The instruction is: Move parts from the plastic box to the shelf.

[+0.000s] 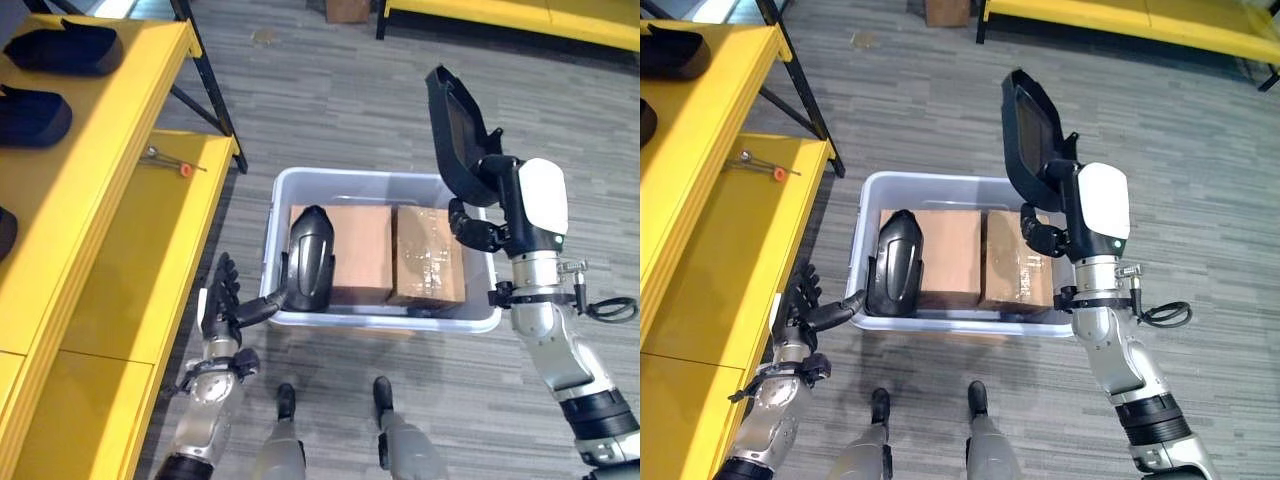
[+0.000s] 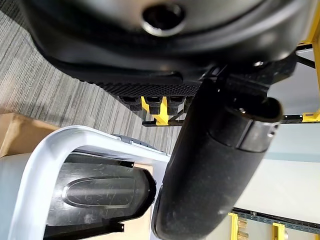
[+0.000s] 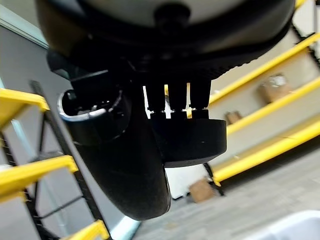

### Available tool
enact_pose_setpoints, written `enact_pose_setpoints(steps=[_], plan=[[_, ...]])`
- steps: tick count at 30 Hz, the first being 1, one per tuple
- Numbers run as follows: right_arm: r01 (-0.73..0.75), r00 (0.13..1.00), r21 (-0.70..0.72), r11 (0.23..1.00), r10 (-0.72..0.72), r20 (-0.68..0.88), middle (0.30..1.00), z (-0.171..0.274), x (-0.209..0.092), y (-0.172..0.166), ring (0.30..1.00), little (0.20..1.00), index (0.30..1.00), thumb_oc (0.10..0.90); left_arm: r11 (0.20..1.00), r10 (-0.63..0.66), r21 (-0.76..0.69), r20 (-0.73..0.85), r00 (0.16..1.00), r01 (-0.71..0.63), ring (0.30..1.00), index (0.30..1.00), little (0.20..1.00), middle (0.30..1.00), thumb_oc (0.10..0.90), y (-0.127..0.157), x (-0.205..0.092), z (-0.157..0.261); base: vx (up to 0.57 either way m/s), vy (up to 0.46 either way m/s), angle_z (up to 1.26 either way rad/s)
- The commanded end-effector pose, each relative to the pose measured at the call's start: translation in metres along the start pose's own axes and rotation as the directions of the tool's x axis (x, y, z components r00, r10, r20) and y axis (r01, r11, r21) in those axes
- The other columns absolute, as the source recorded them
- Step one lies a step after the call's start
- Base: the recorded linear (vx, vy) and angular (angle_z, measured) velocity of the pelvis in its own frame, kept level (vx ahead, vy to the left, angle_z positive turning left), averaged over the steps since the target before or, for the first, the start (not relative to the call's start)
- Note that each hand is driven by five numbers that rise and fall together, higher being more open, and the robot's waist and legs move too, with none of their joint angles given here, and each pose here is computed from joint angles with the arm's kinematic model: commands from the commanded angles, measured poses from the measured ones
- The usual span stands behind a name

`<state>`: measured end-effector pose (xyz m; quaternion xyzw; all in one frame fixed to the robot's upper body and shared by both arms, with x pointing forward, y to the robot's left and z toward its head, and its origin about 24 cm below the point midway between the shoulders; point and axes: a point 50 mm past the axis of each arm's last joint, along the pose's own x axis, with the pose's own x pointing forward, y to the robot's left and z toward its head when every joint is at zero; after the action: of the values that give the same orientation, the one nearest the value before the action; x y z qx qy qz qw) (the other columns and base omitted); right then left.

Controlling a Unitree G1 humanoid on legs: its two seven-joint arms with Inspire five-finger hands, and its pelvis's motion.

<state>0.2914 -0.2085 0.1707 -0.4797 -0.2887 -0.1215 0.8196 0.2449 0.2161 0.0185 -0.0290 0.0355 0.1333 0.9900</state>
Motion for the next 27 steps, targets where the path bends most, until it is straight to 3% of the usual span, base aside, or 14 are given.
enact_pose_setpoints(steps=[1, 8, 13, 21, 27], plan=[[0.095, 0.966, -0.013, 0.995, -0.089, 0.242, 0.3, 0.034, 0.023, -0.022, 0.3, 0.3, 0.3, 0.4, 0.999, -0.015, 0.034, 0.086, 0.996, 0.012, 1.0, 1.0, 1.0, 1.0, 0.9, 0.006, -0.007, 0.008, 0.04, -0.109, -0.01], [0.088, 0.923, 0.013, 0.996, -0.086, 0.376, 0.3, 0.063, 0.043, -0.024, 0.3, 0.3, 0.3, 0.4, 0.999, 0.025, -0.021, 0.05, 0.998, -0.024, 1.0, 1.0, 1.0, 1.0, 0.9, 0.011, -0.014, 0.0, -0.06, -0.157, 0.0], [0.18, 0.89, 0.02, 0.983, -0.172, 0.423, 0.3, 0.073, 0.053, -0.04, 0.3, 0.3, 0.3, 0.4, 0.992, 0.004, -0.126, 0.085, 0.996, 0.007, 1.0, 1.0, 1.0, 1.0, 0.9, -0.006, -0.005, 0.009, -0.26, -0.077, 1.25], [0.143, 0.913, 0.042, 0.989, -0.148, 0.38, 0.3, 0.07, 0.048, -0.032, 0.3, 0.3, 0.3, 0.4, 0.992, -0.009, -0.127, 0.138, 0.99, 0.027, 1.0, 1.0, 1.0, 1.0, 0.9, -0.013, 0.003, 0.021, -0.06, 0.154, 1.36], [0.103, 0.942, 0.085, 0.991, -0.124, 0.312, 0.3, 0.062, 0.043, -0.022, 0.3, 0.3, 0.3, 0.4, 0.998, -0.006, -0.064, 0.151, 0.989, 0.016, 1.0, 1.0, 1.0, 1.0, 0.9, -0.004, 0.001, 0.023, 0.11, 0.257, 0.27]])
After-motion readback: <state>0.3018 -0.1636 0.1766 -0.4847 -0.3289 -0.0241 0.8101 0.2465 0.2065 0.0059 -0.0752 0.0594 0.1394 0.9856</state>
